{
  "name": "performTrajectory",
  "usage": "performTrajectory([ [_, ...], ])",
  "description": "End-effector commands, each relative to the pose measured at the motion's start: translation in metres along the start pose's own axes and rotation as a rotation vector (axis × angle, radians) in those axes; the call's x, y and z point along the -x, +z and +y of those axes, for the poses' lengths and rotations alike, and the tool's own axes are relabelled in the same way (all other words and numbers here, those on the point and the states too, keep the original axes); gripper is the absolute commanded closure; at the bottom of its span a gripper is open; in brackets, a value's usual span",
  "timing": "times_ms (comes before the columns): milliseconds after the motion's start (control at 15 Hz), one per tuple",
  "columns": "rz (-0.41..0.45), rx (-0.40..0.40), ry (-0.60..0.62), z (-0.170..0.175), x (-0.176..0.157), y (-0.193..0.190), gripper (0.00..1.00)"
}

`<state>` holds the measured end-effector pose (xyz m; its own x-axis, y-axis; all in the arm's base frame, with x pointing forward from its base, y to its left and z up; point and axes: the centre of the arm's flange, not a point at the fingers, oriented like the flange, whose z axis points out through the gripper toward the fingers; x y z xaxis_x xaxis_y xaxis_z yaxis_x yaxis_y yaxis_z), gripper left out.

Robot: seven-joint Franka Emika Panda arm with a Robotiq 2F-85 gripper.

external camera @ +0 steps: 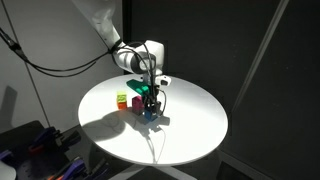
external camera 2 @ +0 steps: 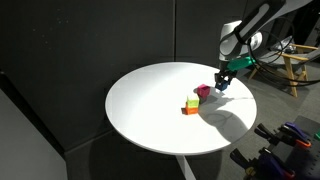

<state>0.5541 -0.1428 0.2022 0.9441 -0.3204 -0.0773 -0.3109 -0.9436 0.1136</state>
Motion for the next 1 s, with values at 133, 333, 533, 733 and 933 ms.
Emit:
performTrajectory([
  [133, -0.006, 0.007, 0.004, -0.015, -0.013, -0.01, 0.66],
  [333, -0.005, 0.008, -0.012, -0.024, -0.013, -0.007, 0.66],
  [533, -0.008, 0.008, -0.026, -0.032, -0.015, -0.004, 0.66],
  [733, -0.014, 0.006, -0.037, -0.038, -0.016, 0.001, 0.66],
  [933, -0.018, 0.001, -0.046, -0.043, -0.016, 0.002, 0.66],
])
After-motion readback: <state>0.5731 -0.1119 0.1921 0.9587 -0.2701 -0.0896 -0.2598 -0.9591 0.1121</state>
